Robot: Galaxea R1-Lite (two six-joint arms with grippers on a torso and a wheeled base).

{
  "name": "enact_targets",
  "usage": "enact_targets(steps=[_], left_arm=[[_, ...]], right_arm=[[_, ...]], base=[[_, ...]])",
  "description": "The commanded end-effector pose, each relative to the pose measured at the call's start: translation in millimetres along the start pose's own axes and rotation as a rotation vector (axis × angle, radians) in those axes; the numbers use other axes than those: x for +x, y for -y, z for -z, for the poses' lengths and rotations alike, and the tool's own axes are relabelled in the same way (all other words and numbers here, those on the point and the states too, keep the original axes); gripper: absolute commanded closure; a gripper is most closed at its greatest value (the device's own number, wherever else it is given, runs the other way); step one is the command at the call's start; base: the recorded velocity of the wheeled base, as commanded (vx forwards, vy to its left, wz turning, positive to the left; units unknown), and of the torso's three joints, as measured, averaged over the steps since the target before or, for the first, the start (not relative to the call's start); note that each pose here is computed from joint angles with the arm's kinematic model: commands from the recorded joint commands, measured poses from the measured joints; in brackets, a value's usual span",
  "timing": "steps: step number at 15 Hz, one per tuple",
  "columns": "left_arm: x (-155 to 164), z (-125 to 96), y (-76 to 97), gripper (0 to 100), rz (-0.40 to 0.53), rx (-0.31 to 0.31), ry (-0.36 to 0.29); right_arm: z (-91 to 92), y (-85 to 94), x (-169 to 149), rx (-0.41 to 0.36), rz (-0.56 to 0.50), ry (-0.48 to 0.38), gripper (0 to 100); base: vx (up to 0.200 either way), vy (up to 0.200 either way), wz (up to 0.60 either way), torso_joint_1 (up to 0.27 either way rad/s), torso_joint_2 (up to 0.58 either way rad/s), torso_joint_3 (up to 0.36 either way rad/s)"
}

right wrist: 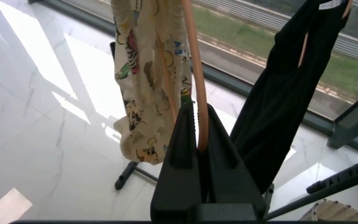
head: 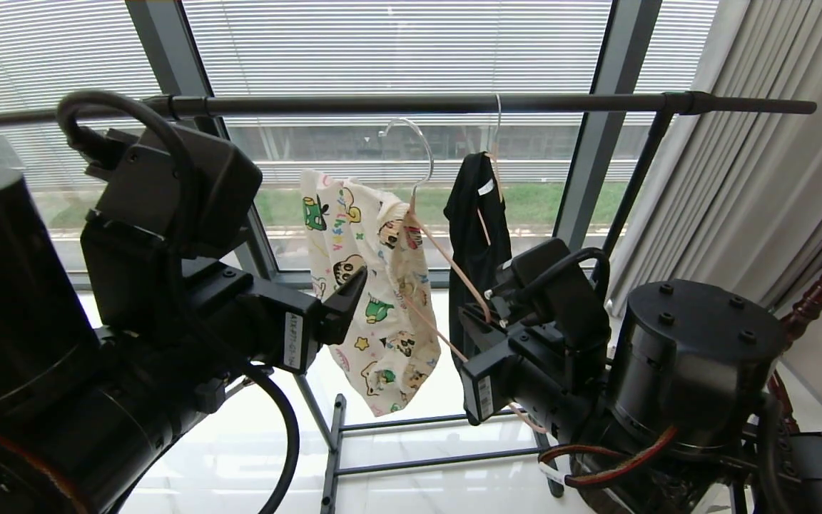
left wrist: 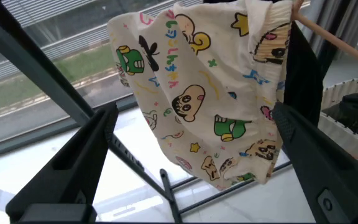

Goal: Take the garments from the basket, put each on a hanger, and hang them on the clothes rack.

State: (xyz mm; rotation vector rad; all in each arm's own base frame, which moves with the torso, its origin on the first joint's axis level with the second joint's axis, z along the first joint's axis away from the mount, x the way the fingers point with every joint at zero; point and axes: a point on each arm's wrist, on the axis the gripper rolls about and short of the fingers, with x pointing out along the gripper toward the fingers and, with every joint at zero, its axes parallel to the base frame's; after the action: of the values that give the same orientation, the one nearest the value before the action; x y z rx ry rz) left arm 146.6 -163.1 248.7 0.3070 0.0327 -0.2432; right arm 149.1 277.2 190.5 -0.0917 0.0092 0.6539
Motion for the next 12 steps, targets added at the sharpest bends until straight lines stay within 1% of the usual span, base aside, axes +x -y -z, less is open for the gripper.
enact_targets(steps=[1, 3, 5, 6, 8, 9, 11, 12], left_arm=[[1, -3, 0.1, 0, 0.001, -0.006, 0.007], [-5, 0, -3.9, 0, 0.001, -0.004, 0.009], [-12, 15, -13.4, 0, -0.017, 0.016, -0.021], [-20, 27, -24.0, 0, -0.001, 0.038, -0.027], [-39, 44, -45.6, 0, 0.081, 0.098, 0.008], [-47, 53, -53.6, 0, 0.133, 0.14, 0.031], [-59, 66, -61.1, 0, 0.273, 0.212, 0.089], [-62, 71, -59.8, 0, 0.354, 0.219, 0.115]], right_arm=[[-3.0, 1.1, -2, 0.004, 0.0, 0.01, 100], [-2.9, 1.3, -2, 0.004, 0.0, 0.009, 100], [-0.9, 4.5, -8, -0.009, -0.003, 0.0, 100], [6.1, 13.0, -18, -0.044, -0.005, -0.025, 100], [16.6, 29.7, -46, -0.08, -0.072, -0.055, 100], [22.6, 37.0, -60, -0.12, -0.113, -0.068, 100], [34.8, 48.7, -85, -0.178, -0.192, -0.088, 100], [40.4, 51.0, -93, -0.2, -0.227, -0.098, 100]], base=[[0.0, 0.0, 0.0, 0.0, 0.0, 0.0], [0.0, 0.0, 0.0, 0.0, 0.0, 0.0], [0.0, 0.0, 0.0, 0.0, 0.0, 0.0], [0.0, 0.0, 0.0, 0.0, 0.0, 0.0], [0.0, 0.0, 0.0, 0.0, 0.0, 0.0], [0.0, 0.0, 0.0, 0.0, 0.0, 0.0], [0.0, 0.0, 0.0, 0.0, 0.0, 0.0], [0.0, 0.0, 0.0, 0.0, 0.0, 0.0]])
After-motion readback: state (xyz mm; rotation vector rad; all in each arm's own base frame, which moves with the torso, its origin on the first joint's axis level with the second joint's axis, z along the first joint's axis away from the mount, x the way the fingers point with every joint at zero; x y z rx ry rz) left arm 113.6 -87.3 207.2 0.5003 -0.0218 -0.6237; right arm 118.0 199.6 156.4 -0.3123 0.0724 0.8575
